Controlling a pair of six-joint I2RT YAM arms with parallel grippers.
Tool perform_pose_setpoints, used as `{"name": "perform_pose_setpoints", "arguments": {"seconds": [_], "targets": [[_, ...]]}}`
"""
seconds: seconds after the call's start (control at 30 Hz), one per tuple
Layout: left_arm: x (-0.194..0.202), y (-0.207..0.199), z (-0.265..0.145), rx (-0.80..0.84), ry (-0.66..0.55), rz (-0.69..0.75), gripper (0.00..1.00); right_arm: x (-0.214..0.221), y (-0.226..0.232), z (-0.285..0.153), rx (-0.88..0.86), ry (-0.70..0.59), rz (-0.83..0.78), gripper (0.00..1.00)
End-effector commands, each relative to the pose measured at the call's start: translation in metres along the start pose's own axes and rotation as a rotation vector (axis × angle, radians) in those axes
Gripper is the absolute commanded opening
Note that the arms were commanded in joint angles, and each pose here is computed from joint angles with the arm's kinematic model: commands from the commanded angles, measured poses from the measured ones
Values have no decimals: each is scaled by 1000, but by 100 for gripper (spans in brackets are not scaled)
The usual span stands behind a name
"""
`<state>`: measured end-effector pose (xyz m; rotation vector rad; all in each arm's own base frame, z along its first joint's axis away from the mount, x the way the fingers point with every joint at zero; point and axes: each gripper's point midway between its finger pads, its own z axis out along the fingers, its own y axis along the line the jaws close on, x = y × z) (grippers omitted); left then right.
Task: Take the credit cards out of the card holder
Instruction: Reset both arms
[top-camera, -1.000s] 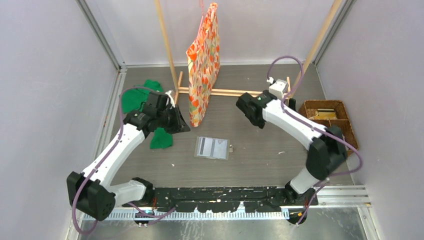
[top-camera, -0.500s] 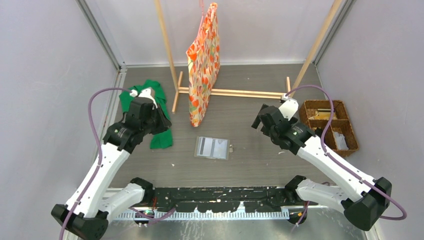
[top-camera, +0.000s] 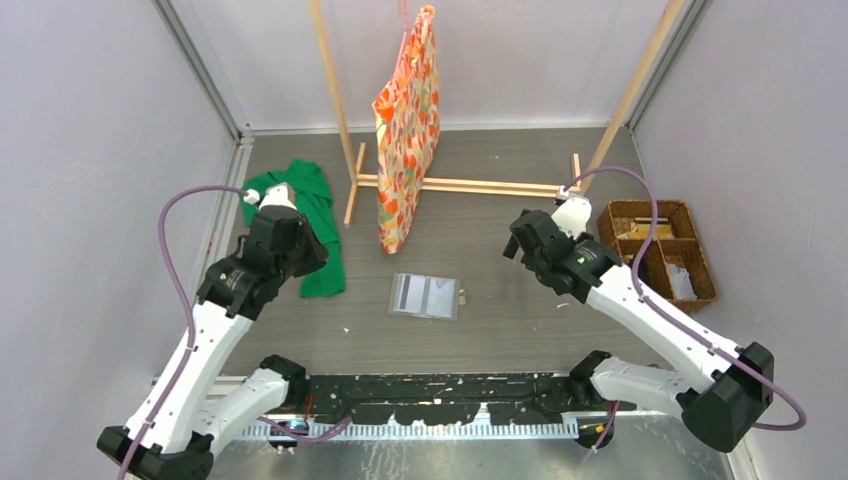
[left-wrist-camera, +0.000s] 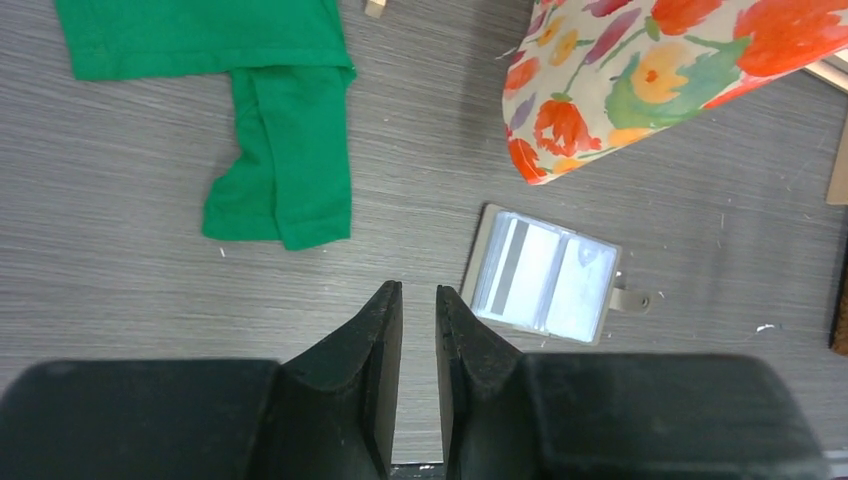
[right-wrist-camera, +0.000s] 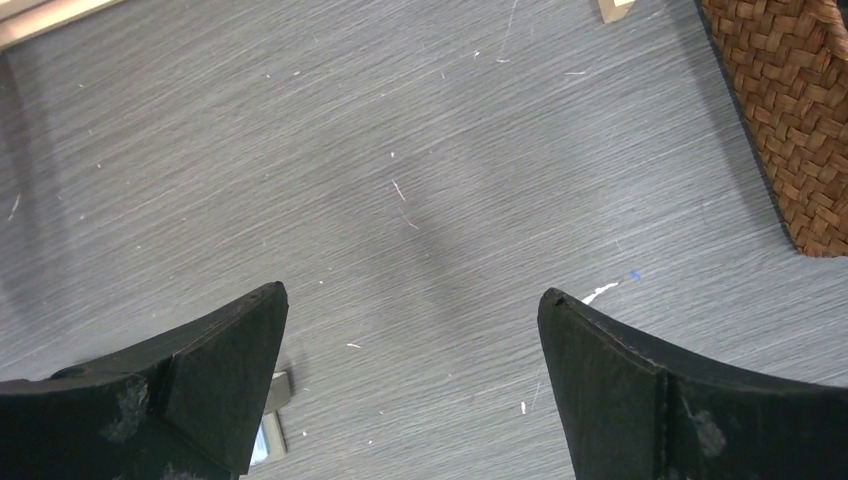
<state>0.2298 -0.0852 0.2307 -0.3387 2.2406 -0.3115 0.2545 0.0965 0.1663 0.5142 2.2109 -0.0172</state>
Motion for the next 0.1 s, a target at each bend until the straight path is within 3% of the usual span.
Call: {"name": "perform_pose_setpoints", "arguments": {"seconds": [0.0,0.07], "targets": [[-7,8,-2,-42,-46,-20,21,-18,6,-6,-12,-48,43,100],[-5,13,0,-62,-50,-22,21,-19,6,-6,-13,-50,38,100]]}}
